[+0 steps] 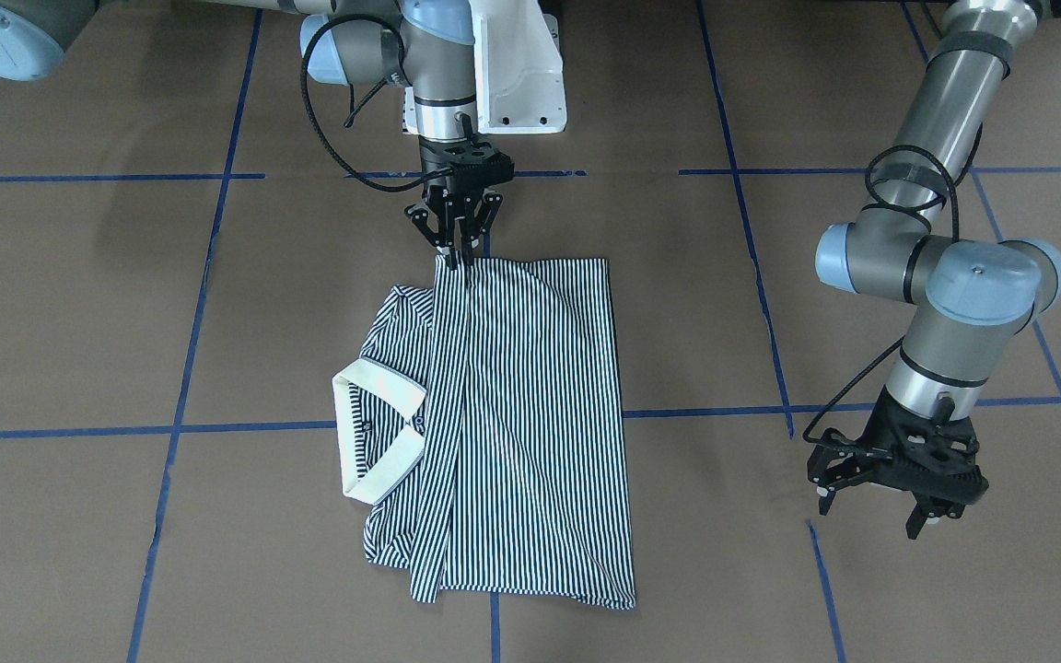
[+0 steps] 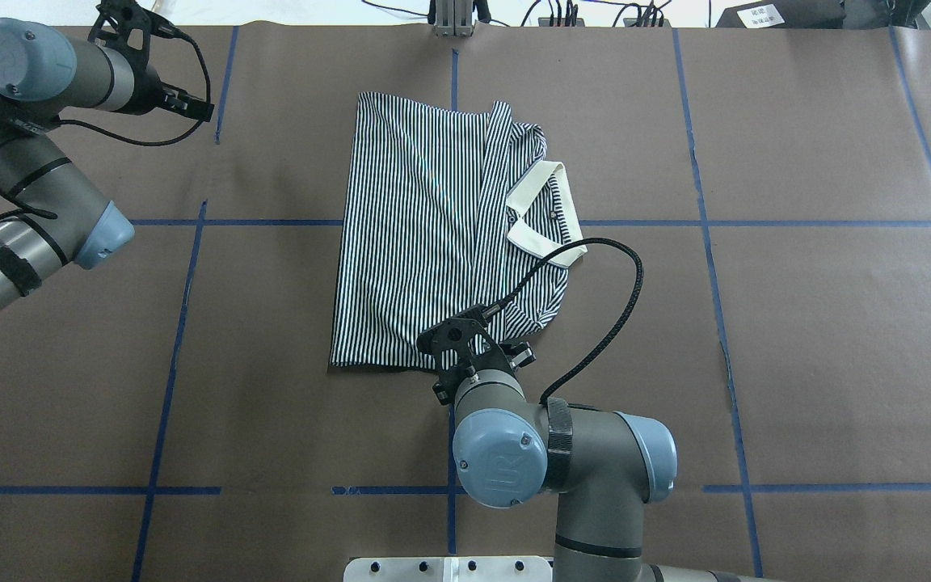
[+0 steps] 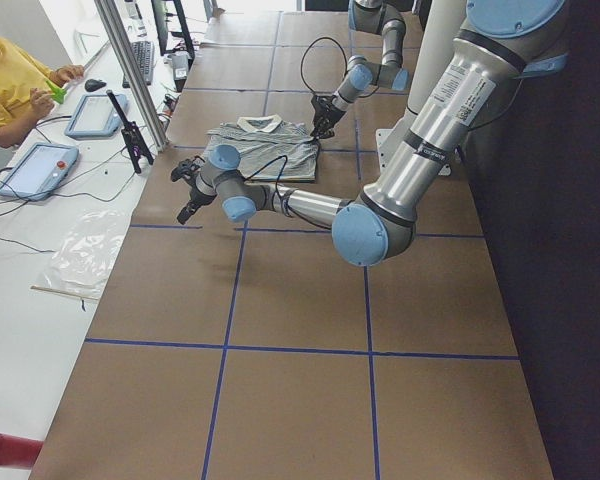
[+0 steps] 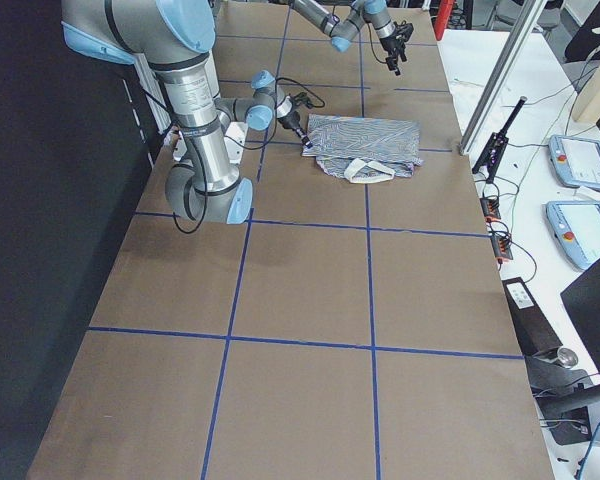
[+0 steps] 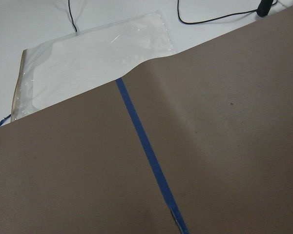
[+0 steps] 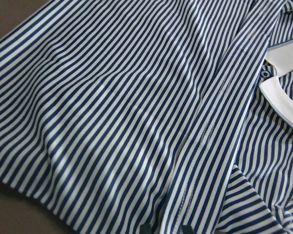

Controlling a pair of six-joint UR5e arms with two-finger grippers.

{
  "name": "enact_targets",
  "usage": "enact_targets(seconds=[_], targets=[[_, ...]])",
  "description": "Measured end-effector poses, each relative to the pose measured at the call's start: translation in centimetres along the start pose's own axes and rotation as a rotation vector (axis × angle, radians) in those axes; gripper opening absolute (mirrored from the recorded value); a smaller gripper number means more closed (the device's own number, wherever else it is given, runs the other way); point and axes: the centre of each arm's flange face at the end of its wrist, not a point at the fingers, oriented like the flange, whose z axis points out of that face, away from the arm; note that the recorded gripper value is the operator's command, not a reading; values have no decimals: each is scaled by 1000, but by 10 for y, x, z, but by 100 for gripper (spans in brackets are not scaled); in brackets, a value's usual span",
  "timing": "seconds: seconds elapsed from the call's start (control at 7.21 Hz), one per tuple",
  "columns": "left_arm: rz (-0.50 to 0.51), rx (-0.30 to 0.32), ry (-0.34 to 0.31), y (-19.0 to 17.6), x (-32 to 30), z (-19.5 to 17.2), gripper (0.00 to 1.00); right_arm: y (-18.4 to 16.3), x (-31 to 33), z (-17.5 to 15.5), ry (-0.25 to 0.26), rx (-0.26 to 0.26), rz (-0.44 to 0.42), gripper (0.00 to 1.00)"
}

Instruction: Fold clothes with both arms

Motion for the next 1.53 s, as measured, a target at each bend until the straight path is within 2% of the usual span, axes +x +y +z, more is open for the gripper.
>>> enact_targets(seconds=[0.42, 0.56, 0.69, 1.25, 1.53], targets=[[1, -1, 1, 1, 1, 0, 100, 4, 0, 0, -18, -35, 7, 34], [1, -2, 1, 1, 2, 1, 100, 6, 0, 2, -15, -41, 5, 20], [1, -2, 2, 1, 2, 1, 100, 7, 1, 4, -11, -45, 4, 0], [1, -8, -1, 6, -1, 2, 100, -7, 20, 8, 13, -24, 25, 0], [1, -8, 0, 7, -1, 2, 100, 5, 49, 8, 32, -25, 37, 0]])
